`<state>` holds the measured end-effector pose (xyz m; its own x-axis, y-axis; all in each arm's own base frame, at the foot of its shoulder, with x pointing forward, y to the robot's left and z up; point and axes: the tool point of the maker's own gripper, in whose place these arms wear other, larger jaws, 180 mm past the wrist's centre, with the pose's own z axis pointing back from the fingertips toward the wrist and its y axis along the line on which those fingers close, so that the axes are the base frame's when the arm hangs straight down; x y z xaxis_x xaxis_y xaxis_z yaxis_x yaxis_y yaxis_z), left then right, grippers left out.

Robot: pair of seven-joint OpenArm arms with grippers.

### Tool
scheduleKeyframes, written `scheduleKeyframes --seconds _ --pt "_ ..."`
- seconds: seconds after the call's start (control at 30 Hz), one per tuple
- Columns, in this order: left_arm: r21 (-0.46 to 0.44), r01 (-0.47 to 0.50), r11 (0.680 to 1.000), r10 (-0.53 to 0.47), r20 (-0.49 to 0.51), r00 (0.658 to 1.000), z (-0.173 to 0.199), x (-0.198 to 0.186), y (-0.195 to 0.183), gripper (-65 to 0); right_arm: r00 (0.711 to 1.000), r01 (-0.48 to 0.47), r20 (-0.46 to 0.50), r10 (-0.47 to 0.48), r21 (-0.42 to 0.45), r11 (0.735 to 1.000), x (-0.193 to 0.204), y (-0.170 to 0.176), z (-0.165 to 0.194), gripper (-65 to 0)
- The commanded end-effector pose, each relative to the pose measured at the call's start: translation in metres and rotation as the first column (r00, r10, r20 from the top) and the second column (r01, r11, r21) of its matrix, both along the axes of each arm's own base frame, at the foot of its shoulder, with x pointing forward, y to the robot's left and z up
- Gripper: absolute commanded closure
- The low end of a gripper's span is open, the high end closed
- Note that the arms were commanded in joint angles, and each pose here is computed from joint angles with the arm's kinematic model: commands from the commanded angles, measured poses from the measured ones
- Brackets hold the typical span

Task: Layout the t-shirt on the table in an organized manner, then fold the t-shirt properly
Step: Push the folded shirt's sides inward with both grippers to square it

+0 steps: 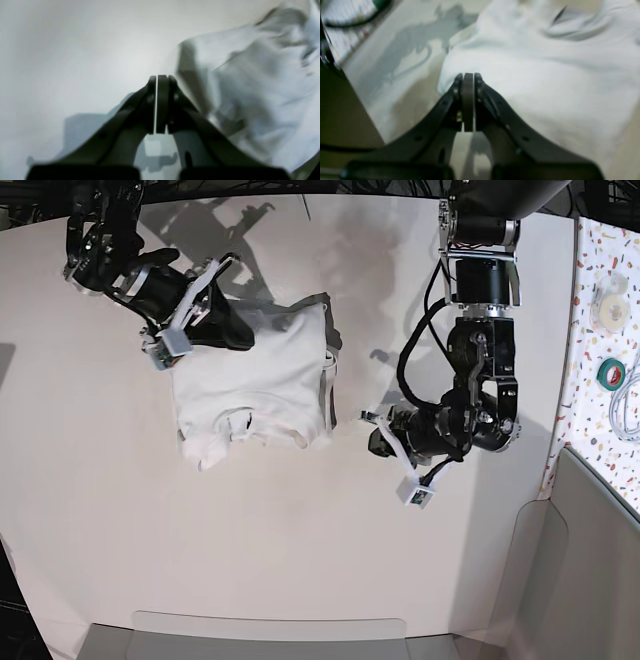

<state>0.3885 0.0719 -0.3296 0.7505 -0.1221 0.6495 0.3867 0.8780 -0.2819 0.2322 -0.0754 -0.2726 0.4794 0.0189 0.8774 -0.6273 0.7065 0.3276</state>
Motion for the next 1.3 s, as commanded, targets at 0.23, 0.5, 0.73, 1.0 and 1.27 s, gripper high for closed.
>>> scheduleKeyframes --seconds 0.23,0.5,0.73,1.0,1.27 --pt "-0.009 0.016 1.000 -0.016 0.085 0.996 0.021 -0.011 -0.005 -0.9 0.979 0.139 0.112 -0.168 0.225 0.964 0.013 -0.047 0.057 0.0" --pt "-0.368 0.101 0.924 -0.097 0.028 0.995 0.036 -0.027 -0.051 -1.0 0.952 0.298 0.010 -0.305 0.182 0.937 0.008 -0.072 0.019 0.0" --pt "-0.655 0.053 0.753 -0.139 -0.080 0.987 0.040 -0.023 -0.074 -1.0 0.940 0.340 -0.058 -0.335 0.192 0.920 0.012 -0.081 -0.004 0.0" --pt "-0.748 0.084 0.658 -0.155 -0.026 0.988 0.075 -0.013 -0.077 -1.1 0.931 0.365 -0.093 -0.353 0.212 0.907 0.022 -0.087 -0.017 0.0" --pt "-0.803 0.096 0.589 -0.199 -0.029 0.980 0.080 -0.024 -0.097 -1.1 0.928 0.373 -0.101 -0.359 0.220 0.901 0.027 -0.089 -0.020 0.0"
